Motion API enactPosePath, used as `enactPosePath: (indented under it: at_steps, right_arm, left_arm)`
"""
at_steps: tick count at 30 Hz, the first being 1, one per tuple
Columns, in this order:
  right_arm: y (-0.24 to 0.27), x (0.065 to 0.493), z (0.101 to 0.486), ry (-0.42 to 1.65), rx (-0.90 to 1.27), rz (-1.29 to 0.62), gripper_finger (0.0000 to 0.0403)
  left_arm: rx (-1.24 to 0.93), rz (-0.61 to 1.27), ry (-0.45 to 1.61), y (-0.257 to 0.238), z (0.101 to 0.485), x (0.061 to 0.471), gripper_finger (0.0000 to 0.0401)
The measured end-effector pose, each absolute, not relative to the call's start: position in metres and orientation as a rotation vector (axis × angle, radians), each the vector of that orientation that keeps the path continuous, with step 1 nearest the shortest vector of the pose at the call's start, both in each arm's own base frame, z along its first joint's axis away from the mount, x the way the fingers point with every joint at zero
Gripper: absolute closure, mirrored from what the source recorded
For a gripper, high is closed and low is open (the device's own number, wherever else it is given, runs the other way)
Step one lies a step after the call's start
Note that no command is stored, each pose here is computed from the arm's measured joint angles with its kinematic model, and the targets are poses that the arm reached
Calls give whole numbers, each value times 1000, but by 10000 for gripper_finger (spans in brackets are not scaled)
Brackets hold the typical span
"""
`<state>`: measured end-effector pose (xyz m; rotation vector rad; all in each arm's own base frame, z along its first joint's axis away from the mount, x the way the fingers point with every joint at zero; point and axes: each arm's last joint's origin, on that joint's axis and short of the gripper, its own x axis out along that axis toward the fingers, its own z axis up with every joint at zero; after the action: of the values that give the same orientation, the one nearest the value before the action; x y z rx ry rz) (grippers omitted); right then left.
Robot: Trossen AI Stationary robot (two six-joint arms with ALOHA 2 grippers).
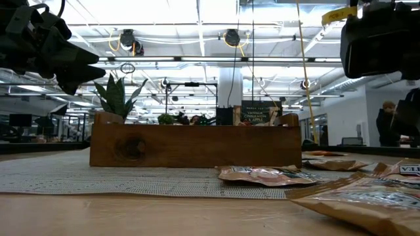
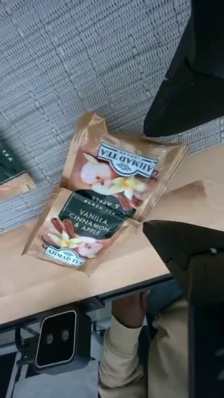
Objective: Pick & Place Tea
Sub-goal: Put the brown tea bag into the right compartment of the wood organizer
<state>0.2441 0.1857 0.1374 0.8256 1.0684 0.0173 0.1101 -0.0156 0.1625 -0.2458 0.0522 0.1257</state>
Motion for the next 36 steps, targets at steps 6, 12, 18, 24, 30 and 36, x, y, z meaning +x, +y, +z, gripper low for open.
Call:
enactPosePath:
  at_steps: [6, 12, 18, 24, 30, 36]
  right_arm:
    - [186, 245, 133, 1072, 818, 13, 188]
    - [188, 248, 127, 1069, 808, 26, 188]
    - [187, 249, 127, 1065, 801, 28, 189]
    - [188, 249, 121, 1082, 782, 15, 226]
    - [187, 249, 118, 1095, 747, 16, 316]
    - [186, 248, 117, 1090, 702, 29, 396]
  left_arm:
    - [-246, 126, 53, -16, 162, 110, 196]
    - [-245, 126, 54, -16, 162, 110, 196]
    - [-245, 126, 54, -16, 162, 110, 196]
    - [-245, 126, 54, -16, 162, 110, 196]
    - [-246, 125, 53, -16, 162, 110, 196]
    - [-246, 126, 53, -16, 162, 110, 196]
